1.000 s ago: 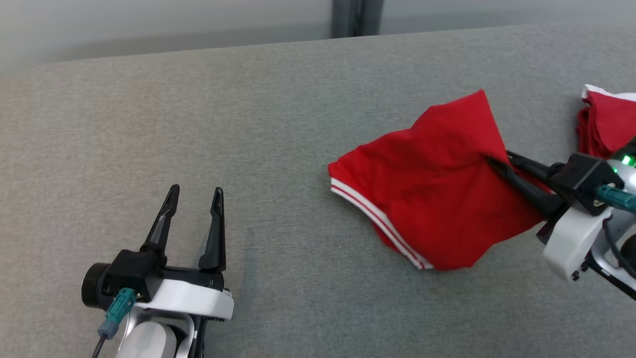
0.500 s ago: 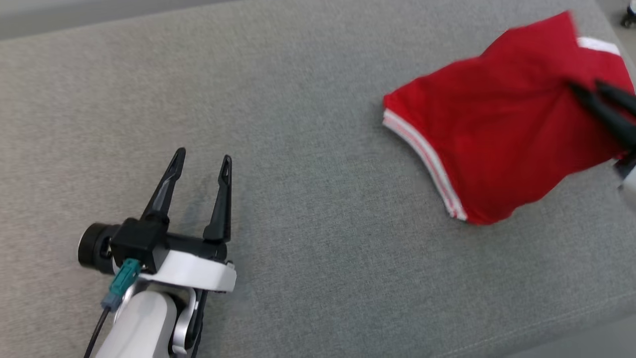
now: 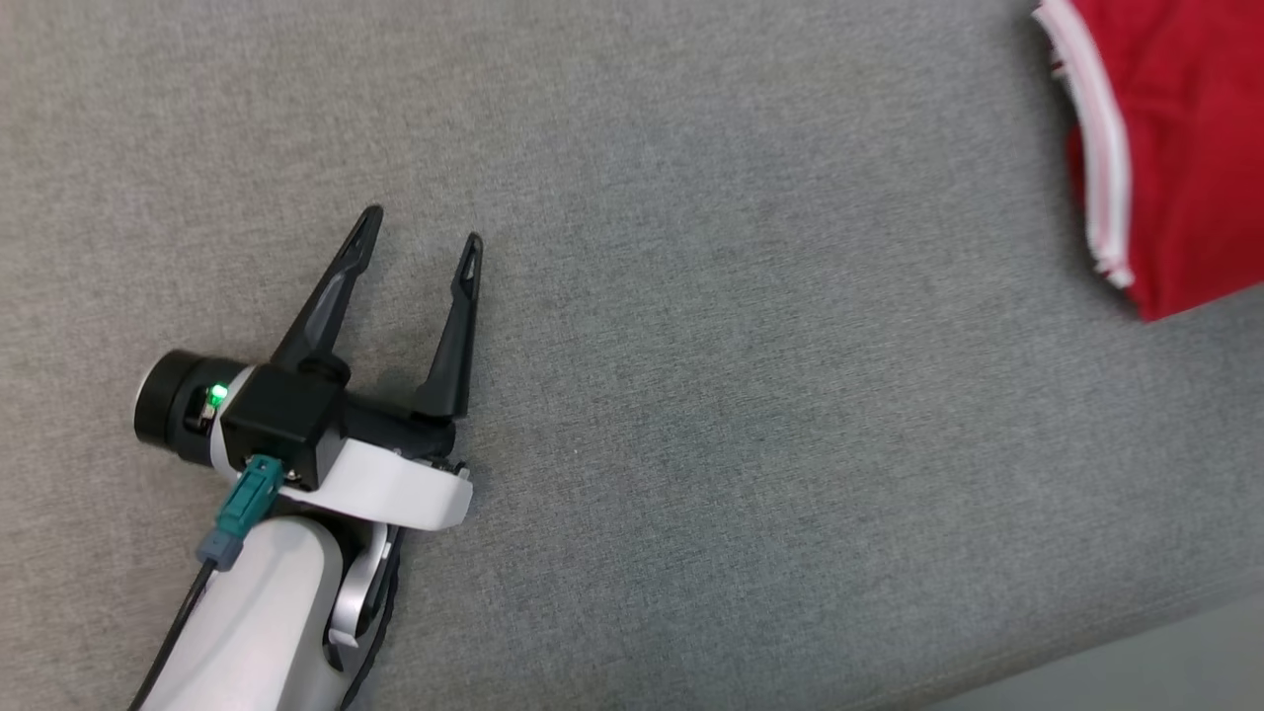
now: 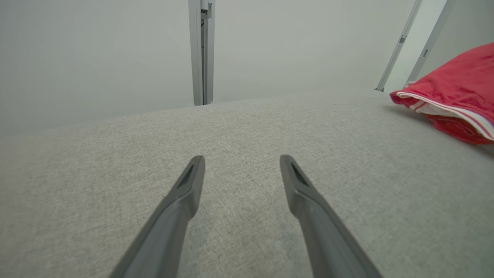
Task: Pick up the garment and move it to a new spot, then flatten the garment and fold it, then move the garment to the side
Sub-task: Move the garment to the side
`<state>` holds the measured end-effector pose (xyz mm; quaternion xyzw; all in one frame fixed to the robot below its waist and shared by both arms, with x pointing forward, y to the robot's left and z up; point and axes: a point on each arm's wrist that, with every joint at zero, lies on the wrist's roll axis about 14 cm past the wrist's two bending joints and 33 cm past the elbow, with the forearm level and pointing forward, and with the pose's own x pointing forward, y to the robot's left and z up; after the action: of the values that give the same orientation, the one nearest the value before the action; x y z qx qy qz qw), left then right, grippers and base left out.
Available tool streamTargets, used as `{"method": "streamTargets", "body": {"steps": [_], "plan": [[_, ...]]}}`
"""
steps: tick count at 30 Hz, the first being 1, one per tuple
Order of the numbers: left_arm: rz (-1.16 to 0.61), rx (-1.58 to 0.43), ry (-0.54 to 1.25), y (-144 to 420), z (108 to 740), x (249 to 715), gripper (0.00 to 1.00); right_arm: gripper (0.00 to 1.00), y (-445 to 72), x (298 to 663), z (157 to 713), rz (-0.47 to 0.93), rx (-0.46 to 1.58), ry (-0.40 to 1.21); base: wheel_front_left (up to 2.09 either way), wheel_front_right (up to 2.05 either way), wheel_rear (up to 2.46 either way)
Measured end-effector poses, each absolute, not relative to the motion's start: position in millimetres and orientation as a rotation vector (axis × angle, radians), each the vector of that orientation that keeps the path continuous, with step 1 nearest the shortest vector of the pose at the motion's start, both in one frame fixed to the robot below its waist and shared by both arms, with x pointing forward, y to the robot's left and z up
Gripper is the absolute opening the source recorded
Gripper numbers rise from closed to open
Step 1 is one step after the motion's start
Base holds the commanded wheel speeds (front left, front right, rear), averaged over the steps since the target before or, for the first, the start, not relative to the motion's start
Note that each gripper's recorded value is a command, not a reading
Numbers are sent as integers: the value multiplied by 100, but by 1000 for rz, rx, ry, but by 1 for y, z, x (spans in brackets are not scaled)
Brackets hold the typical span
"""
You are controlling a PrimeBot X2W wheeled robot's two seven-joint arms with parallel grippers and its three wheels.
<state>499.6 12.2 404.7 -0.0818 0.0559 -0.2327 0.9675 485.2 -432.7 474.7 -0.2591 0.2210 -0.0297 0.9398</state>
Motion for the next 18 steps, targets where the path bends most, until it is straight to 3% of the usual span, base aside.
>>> {"method": "streamTargets", "body": {"steps": [7,8,9,10,18], "plan": [[-500,-166,116,6,394,510,100,0,-464,489,442,-188,-518,512,0,0,0],[-503,-165,118,5,392,511,100,35,-466,487,435,-207,-500,525,0,0,0],[-506,-165,119,4,391,511,100,61,-467,485,428,-222,-485,534,0,0,0],[-509,-165,120,4,390,511,100,100,-468,483,423,-239,-462,535,0,0,0],[-520,-152,118,0,393,511,100,100,-467,457,400,-358,-305,537,0,0,0]]}}
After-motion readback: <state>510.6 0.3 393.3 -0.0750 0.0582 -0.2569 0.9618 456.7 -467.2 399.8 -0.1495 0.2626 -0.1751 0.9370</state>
